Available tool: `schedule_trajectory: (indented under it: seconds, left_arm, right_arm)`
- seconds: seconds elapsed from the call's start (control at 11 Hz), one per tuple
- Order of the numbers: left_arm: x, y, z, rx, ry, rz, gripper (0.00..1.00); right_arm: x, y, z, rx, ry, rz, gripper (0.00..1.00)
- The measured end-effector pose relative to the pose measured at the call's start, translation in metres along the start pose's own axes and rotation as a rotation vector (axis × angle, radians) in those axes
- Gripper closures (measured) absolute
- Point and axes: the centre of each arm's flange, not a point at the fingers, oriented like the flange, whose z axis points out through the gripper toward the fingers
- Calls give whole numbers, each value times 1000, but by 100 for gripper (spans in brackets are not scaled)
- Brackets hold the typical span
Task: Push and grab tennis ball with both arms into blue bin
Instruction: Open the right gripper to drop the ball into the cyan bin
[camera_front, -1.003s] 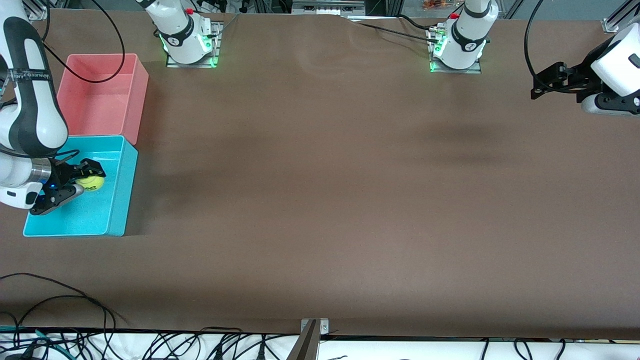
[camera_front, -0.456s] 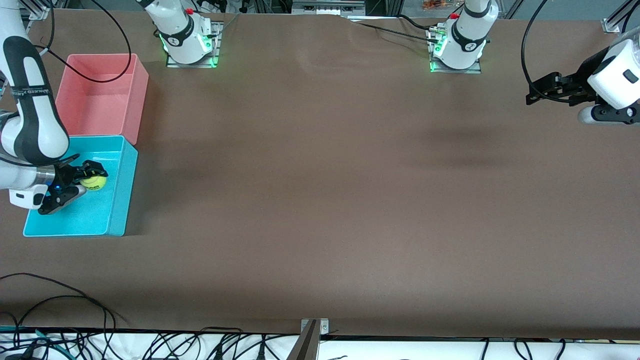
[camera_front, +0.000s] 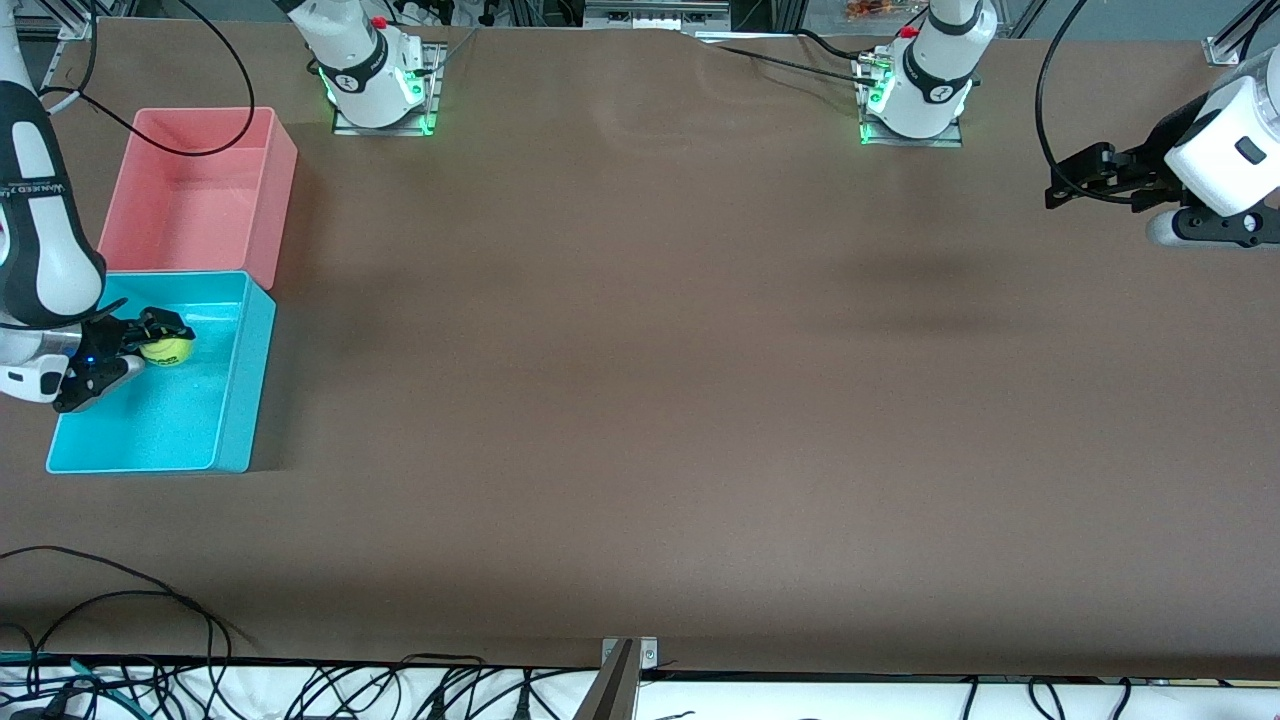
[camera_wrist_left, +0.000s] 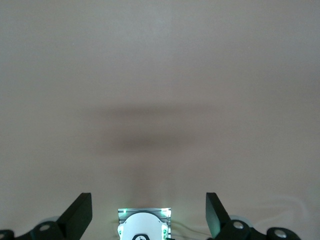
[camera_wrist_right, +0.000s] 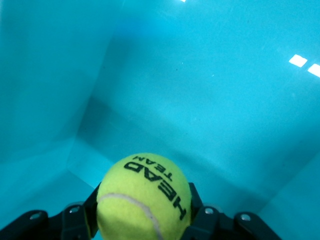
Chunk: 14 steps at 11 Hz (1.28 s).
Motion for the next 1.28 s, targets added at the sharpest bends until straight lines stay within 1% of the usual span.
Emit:
schedule_trajectory:
  seconds: [0.18, 0.27, 0.36, 0.46, 0.55, 0.64, 0.82, 1.0, 1.28]
  left_arm:
    - [0, -1, 0, 0, 0, -1, 0]
    - [0, -1, 0, 0, 0, -2, 0]
    - [0, -1, 0, 0, 0, -2, 0]
    - [0, -2, 0, -1, 0, -4, 0]
    - [0, -3, 0, -1, 3, -6, 0]
    - [1, -5, -1, -2, 6, -9, 0]
    - [1, -6, -1, -3, 7, -11, 0]
    - [1, -6, -1, -3, 7, -12, 0]
    - [1, -6, -1, -3, 7, -12, 0]
  right_arm:
    - [-6, 7, 15, 23, -8, 10, 34]
    - [-6, 7, 18, 30, -12, 10, 31]
    - [-5, 6, 19, 32, -13, 9, 22]
    - [-4, 5, 18, 31, -12, 7, 8]
    - [-3, 5, 16, 29, -10, 5, 0]
    - [-1, 5, 13, 24, -6, 4, 0]
    - [4, 2, -4, 35, -19, -2, 0]
    - [19, -8, -33, 38, -35, -6, 0]
    - [42, -30, -78, 44, -68, 25, 0]
